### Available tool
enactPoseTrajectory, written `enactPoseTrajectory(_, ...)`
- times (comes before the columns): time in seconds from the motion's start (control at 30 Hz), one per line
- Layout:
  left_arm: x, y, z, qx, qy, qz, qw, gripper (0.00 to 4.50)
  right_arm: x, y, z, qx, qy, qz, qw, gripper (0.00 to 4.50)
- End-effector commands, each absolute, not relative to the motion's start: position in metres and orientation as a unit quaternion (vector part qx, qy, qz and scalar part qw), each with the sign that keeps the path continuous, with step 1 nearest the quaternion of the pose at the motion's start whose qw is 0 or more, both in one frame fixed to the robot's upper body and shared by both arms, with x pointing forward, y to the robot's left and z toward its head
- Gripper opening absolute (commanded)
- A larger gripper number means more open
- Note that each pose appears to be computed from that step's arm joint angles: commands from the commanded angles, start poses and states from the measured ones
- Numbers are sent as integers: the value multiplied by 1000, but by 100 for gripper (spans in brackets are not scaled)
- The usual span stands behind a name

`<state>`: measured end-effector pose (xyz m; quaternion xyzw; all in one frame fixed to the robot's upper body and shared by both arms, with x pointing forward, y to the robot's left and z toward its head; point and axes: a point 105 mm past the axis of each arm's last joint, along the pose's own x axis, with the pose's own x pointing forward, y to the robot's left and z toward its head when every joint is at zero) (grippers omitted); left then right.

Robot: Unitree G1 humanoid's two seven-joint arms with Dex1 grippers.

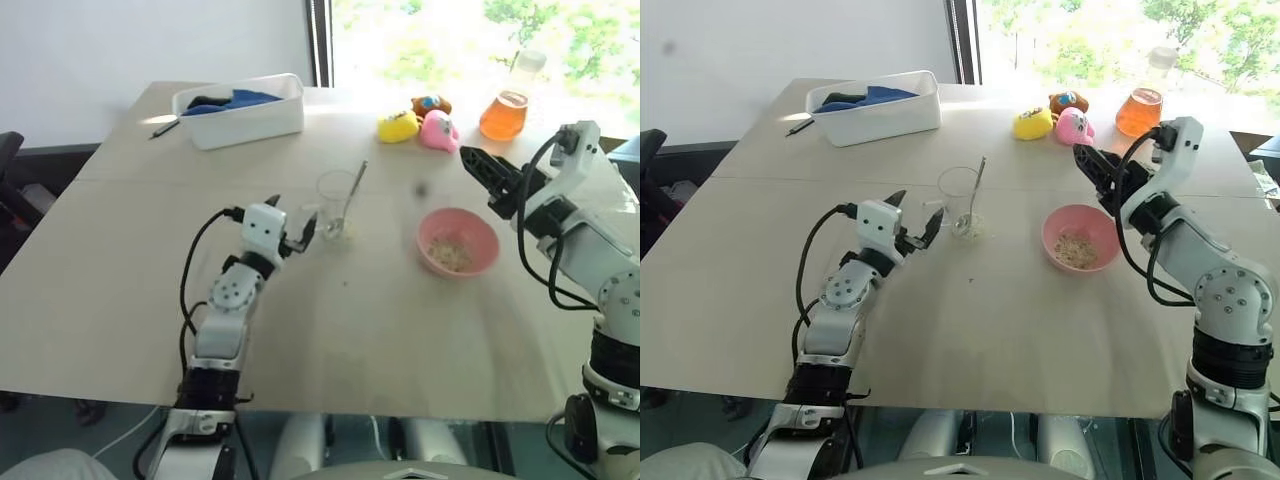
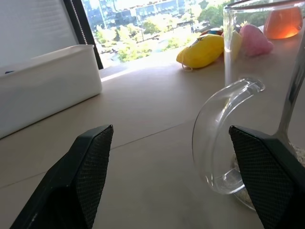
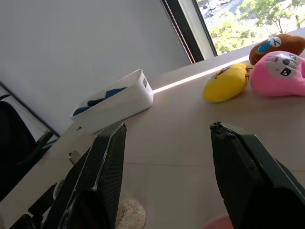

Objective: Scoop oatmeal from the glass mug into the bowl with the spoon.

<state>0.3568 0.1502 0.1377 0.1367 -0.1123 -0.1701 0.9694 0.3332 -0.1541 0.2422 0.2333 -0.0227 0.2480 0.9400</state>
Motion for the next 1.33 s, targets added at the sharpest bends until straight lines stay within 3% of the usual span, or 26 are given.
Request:
enactPoseTrajectory(0.03,344,148,154,143,-141,-175,964,407,324,-152,246,203,-37,266,942,283)
enactPoseTrajectory(0.13,326,147,149,139,-132,-192,962,407,316,-155,231,187,-24,272,944,283)
enactPoseTrajectory(0.27,293,161,123,91,-56,-206,973,407,297,-181,179,148,26,251,956,283)
enactPoseTrajectory(0.53,241,185,96,78,34,-222,971,407,225,-171,119,-21,46,383,922,283)
enactPoseTrajectory(0.63,225,184,84,92,58,-233,966,407,213,-172,102,-35,59,393,917,283)
enactPoseTrajectory(0.87,215,182,78,91,63,-230,967,407,218,-181,107,-39,23,380,924,283)
enactPoseTrajectory(1.33,211,180,76,111,62,-259,958,407,198,-192,76,-53,65,400,913,283)
